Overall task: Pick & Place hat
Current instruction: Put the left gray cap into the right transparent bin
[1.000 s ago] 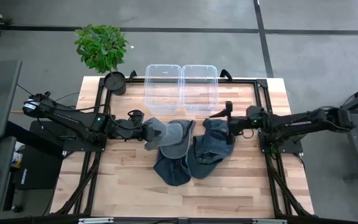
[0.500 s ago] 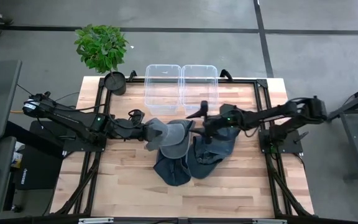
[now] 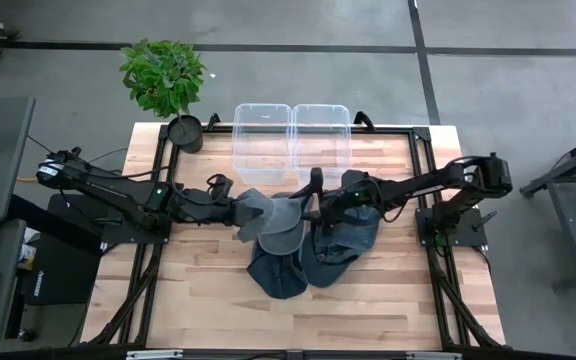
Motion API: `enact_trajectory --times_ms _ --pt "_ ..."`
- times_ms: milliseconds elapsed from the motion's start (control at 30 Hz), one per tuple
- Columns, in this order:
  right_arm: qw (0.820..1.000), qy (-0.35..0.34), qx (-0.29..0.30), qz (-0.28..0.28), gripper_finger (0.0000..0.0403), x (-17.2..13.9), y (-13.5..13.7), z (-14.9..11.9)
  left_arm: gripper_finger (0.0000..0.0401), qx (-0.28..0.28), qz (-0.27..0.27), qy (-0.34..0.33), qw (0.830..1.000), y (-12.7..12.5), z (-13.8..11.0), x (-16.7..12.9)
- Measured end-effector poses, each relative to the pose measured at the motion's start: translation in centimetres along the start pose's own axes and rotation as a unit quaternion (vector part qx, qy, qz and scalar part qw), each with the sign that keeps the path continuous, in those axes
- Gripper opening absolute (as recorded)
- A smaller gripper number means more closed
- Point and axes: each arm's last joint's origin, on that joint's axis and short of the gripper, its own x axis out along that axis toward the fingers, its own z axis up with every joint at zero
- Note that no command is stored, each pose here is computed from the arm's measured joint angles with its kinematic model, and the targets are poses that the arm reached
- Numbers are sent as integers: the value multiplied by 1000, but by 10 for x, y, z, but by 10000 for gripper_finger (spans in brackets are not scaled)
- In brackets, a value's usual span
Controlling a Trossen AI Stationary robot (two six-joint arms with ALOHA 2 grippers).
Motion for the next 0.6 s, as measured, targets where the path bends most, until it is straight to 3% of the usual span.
enact_trajectory --times_ms 233,367,600 --pt "999 -13 -43 -12 270 2 2 5 0 1 -6 -1 1000 -1 0 0" --pt "998 -22 -40 -48 258 2 -4 9 0 3 -14 5 1000 -3 0 0" --pt "999 -10 -23 -39 239 10 -16 20 0 4 -30 8 1000 -6 1 0"
